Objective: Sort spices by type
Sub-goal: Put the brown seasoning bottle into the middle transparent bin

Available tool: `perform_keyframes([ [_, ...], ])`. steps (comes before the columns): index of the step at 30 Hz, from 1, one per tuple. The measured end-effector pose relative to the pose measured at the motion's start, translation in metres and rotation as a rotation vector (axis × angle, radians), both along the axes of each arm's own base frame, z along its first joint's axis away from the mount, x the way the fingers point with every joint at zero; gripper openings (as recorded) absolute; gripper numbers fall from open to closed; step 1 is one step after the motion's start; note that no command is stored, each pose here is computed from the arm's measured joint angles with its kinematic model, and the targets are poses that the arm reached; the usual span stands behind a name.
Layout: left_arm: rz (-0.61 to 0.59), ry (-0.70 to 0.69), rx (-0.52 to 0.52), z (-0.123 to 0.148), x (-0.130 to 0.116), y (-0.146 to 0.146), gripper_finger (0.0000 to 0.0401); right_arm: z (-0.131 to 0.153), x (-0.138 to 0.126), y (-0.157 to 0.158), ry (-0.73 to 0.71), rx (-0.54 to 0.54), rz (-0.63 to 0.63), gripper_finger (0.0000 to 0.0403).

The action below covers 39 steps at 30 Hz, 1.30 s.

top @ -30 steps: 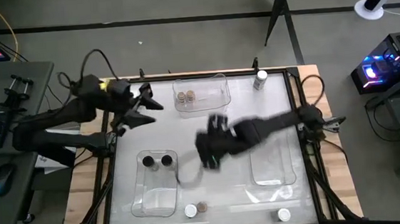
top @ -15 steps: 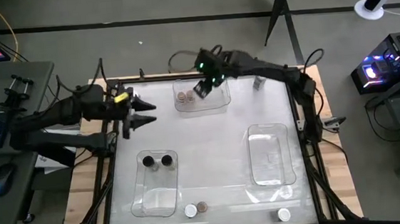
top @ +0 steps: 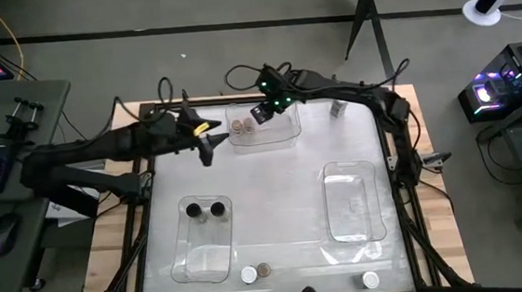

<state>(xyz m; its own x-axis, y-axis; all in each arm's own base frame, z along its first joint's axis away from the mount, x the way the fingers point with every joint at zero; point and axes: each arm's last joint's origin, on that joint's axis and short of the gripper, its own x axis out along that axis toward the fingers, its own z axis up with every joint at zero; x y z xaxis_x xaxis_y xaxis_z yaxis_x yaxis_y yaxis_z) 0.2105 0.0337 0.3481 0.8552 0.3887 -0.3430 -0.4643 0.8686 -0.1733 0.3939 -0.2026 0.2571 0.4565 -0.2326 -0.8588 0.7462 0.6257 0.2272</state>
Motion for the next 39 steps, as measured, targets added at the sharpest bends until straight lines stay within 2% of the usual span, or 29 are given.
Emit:
perform_keyframes([
  [6,-0.110,-0.005,-0.031,-0.004,0.010,0.007,0.0218,-0.013,0.036,-0.001,0.087,-0.001,0.028,0.0170],
  [14,-0.133,-0.025,-0.037,0.004,-0.005,0.005,0.0218,-0.034,0.054,-0.013,0.283,-0.010,0.015,0.0170],
  [22,-0.133,-0.032,-0.036,0.006,-0.008,0.004,0.0218,-0.063,0.059,-0.009,0.317,0.024,-0.045,0.0170],
  [30,-0.134,-0.032,-0.035,0.006,-0.008,0.004,0.0218,-0.062,0.061,-0.013,0.275,0.002,-0.112,0.0196],
  [39,-0.138,-0.030,-0.038,0.005,-0.008,0.004,0.0218,-0.062,0.063,-0.013,0.251,0.015,-0.103,0.0202],
])
